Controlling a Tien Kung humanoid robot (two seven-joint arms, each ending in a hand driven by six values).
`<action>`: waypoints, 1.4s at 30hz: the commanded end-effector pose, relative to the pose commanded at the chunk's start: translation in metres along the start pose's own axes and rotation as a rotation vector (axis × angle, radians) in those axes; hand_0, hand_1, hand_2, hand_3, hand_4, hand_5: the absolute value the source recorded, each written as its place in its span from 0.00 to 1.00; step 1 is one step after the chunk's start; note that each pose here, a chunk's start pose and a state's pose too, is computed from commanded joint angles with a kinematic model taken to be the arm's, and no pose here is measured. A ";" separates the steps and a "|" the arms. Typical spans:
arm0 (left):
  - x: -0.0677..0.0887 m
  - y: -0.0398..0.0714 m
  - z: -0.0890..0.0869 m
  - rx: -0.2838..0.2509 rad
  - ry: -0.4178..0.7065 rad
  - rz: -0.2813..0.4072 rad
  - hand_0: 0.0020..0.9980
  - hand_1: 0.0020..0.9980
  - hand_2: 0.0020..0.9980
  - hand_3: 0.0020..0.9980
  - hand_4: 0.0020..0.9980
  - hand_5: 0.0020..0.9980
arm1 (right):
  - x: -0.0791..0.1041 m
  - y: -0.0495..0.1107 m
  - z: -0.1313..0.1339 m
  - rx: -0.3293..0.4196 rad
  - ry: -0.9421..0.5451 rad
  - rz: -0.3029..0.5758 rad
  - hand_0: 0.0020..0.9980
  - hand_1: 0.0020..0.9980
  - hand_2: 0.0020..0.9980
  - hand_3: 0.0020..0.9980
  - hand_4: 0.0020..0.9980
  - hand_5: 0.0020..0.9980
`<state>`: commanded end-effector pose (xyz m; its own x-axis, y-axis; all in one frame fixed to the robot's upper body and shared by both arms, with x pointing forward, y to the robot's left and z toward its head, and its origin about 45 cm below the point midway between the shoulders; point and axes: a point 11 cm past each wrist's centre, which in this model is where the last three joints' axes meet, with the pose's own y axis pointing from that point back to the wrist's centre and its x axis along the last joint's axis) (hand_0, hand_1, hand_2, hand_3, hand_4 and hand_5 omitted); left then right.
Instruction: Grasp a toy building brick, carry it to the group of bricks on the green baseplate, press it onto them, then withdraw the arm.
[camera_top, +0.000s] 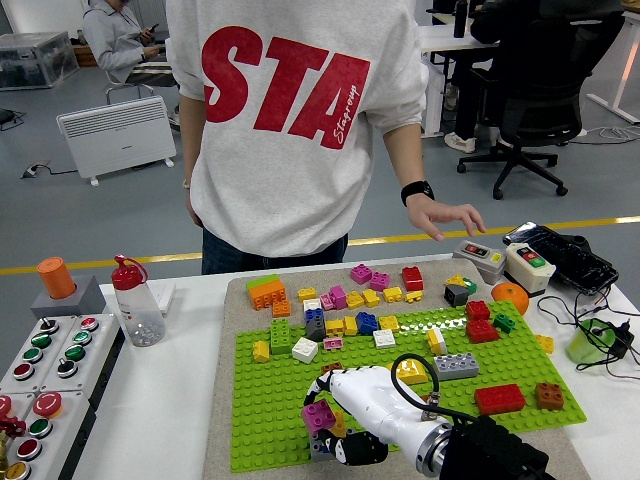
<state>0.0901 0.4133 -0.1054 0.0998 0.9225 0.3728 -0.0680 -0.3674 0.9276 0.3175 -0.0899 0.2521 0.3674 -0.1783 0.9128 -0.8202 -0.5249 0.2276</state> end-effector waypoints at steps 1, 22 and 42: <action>0.000 0.000 0.000 0.000 -0.001 0.000 0.66 0.69 0.68 0.58 0.29 1.00 | -0.001 -0.001 0.001 -0.006 0.001 -0.001 0.74 0.76 0.80 0.58 0.48 0.16; 0.001 0.000 0.003 -0.008 0.004 0.002 0.66 0.69 0.68 0.58 0.29 1.00 | -0.003 -0.008 0.017 -0.070 0.018 -0.011 0.73 0.76 0.81 0.58 0.48 0.17; 0.002 0.000 0.005 -0.011 0.007 0.003 0.66 0.69 0.68 0.58 0.29 1.00 | -0.004 -0.007 0.012 -0.068 0.004 -0.032 0.72 0.75 0.81 0.58 0.48 0.20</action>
<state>0.0949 0.4144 -0.1041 0.0931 0.9223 0.3752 -0.0791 -0.3688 0.9261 0.3272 -0.0953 0.2423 0.3920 -0.1586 0.9062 -0.8360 -0.4725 0.2789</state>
